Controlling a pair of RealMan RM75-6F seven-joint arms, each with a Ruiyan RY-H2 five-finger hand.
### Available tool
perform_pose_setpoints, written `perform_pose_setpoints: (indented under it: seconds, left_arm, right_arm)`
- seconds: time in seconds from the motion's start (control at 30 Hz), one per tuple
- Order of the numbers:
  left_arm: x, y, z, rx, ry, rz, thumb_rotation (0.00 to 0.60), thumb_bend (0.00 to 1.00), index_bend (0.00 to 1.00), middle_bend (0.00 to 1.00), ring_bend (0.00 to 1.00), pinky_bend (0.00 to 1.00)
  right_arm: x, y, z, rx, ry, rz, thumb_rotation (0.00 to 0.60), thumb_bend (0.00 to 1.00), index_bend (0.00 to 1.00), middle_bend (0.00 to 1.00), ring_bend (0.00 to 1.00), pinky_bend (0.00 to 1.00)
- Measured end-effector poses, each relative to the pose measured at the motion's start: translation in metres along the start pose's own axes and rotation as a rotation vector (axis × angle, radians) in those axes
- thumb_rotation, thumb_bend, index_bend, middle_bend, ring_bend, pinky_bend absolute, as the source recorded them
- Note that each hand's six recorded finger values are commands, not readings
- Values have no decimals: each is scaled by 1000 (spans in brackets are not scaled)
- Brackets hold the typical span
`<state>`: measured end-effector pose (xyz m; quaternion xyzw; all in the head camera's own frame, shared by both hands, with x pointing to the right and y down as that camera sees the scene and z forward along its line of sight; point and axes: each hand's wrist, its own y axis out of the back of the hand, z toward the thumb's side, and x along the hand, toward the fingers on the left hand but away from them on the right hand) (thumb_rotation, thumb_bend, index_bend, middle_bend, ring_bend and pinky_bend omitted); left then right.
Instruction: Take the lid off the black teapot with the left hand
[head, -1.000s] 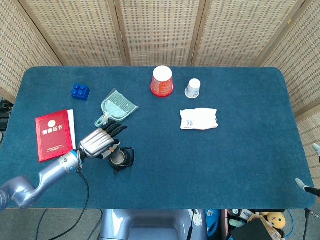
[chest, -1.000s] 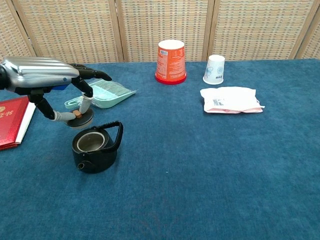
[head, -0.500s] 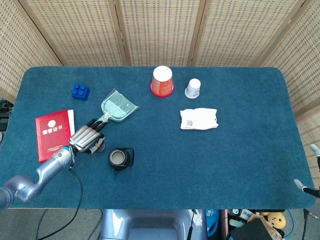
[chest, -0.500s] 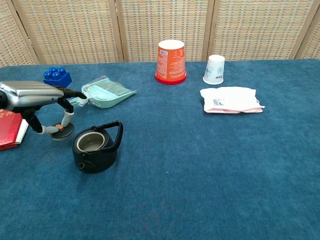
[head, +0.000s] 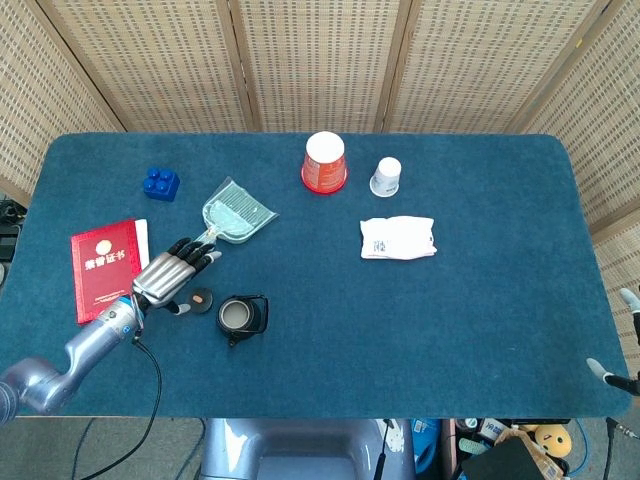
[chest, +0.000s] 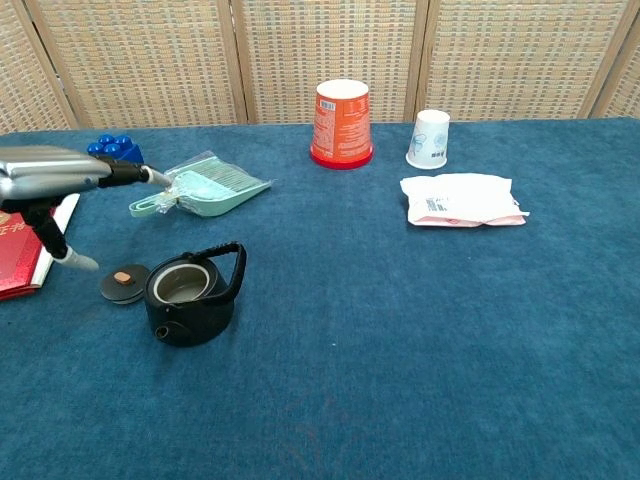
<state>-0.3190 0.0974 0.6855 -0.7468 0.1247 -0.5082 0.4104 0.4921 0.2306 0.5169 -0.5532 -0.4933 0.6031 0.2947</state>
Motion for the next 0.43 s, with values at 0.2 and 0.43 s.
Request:
perform_pose_setpoints:
  seconds: [0.2,0.43]
  left_arm:
    - [-40,26,-22,-69,113,169,600,101,0,0,0,0]
    - [-117,14,-49,-193,376,283,600,94,0,0,0,0]
  right_arm:
    - [0,-2,1,5,5,1,600,0,0,0,0,0]
    - [0,-8,4,37,19,-8,600,0,0,0,0,0]
